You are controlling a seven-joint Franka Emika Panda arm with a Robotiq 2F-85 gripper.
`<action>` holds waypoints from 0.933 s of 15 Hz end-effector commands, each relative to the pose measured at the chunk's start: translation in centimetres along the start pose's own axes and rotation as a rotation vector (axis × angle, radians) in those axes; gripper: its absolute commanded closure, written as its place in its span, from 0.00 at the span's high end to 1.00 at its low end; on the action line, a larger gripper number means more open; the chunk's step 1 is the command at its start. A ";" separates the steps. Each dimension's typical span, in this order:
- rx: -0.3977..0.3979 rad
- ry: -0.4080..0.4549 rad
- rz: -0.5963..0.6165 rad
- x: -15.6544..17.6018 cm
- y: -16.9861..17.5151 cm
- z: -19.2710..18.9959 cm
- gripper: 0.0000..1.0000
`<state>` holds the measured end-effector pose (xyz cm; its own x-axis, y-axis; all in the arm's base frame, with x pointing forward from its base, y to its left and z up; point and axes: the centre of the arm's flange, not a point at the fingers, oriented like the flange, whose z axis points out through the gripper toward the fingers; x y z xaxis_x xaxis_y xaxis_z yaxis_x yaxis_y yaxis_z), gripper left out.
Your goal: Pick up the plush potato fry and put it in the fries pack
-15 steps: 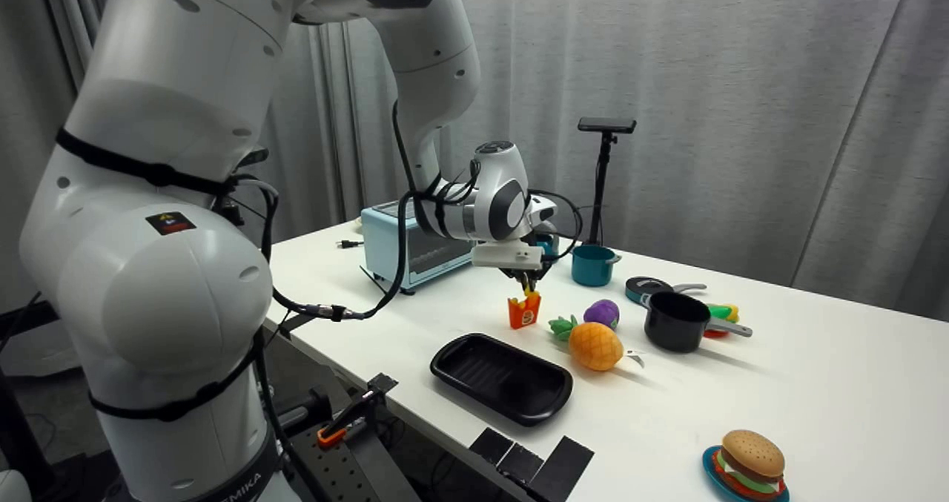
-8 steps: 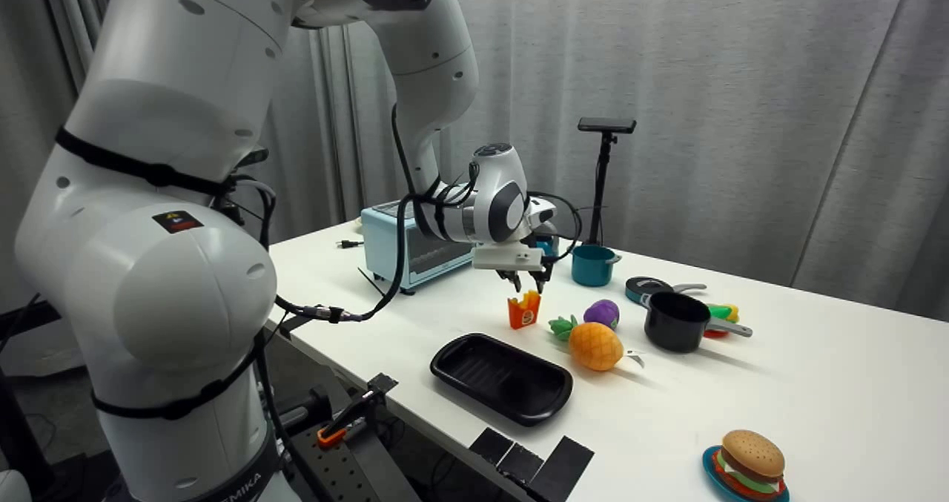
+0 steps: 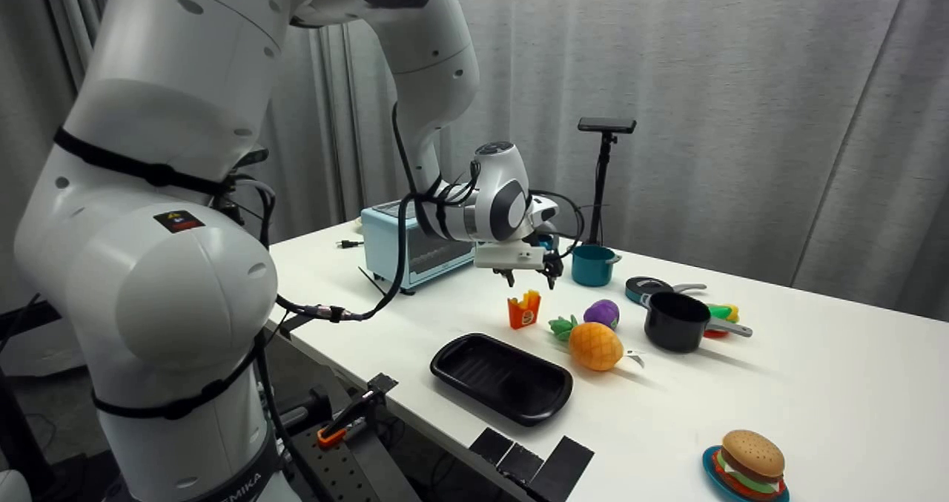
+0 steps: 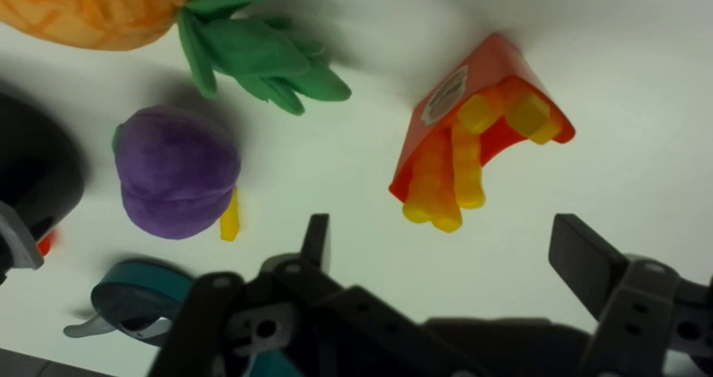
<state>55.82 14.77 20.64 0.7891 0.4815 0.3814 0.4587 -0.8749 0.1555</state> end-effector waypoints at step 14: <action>-0.003 0.082 0.041 1.5 0.6 -5.1 1.00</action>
<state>56.41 15.13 24.73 0.7660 0.4631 0.4458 0.4430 -0.8829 0.1559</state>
